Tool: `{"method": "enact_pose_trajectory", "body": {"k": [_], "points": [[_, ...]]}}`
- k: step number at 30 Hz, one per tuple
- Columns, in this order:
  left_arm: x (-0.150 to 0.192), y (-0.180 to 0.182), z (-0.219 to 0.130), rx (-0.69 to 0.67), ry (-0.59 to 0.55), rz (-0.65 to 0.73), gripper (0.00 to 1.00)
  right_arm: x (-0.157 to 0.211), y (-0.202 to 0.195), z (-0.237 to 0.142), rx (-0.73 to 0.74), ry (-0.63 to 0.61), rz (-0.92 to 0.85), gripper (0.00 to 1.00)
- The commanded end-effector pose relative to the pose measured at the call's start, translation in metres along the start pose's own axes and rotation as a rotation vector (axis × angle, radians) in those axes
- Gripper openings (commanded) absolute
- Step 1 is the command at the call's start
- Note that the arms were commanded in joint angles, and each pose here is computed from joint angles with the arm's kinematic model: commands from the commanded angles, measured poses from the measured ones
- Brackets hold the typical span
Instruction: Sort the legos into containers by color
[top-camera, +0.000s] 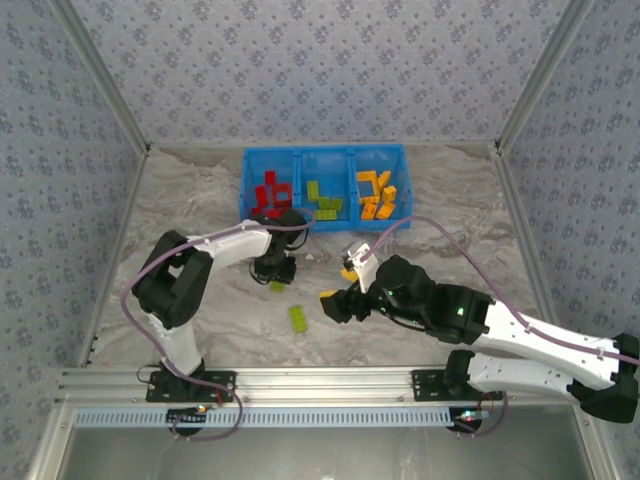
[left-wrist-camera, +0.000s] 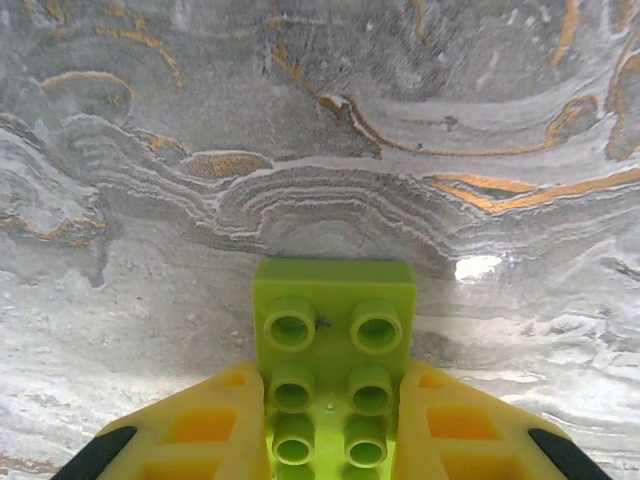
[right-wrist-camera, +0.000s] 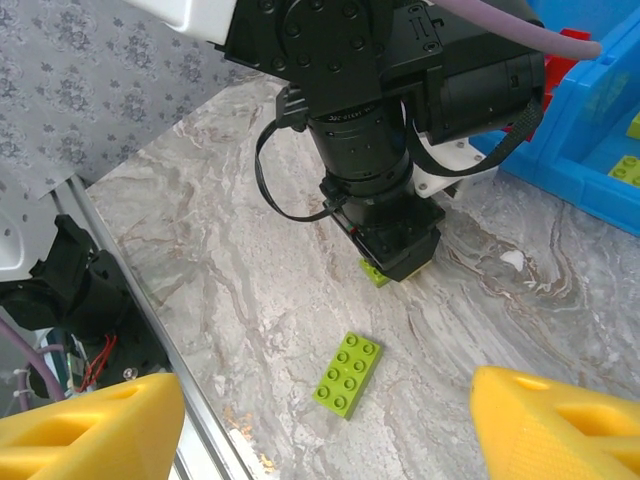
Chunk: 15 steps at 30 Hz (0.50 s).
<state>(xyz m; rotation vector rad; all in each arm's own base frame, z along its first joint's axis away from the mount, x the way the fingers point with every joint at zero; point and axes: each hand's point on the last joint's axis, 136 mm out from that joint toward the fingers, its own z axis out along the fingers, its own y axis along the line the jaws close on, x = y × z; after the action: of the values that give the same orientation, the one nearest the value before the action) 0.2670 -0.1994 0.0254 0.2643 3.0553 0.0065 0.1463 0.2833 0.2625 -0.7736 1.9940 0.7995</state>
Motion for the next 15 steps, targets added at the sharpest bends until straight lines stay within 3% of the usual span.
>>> {"method": "enact_pose_trajectory", "body": {"k": [1, 9, 15], "points": [[-0.01, -0.01, -0.028, 0.017, -0.042, 0.007, 0.22, -0.02, -0.005, -0.009, 0.041, -0.065, 0.015, 0.77], [-0.077, -0.05, -0.124, 0.106, -0.274, 0.004, 0.22, -0.072, -0.041, -0.026, 0.267, -0.215, 0.035, 0.77], [-0.147, -0.085, -0.157, 0.171, -0.377, 0.026, 0.22, -0.106, -0.068, -0.015, 0.403, -0.285, 0.052, 0.76]]}}
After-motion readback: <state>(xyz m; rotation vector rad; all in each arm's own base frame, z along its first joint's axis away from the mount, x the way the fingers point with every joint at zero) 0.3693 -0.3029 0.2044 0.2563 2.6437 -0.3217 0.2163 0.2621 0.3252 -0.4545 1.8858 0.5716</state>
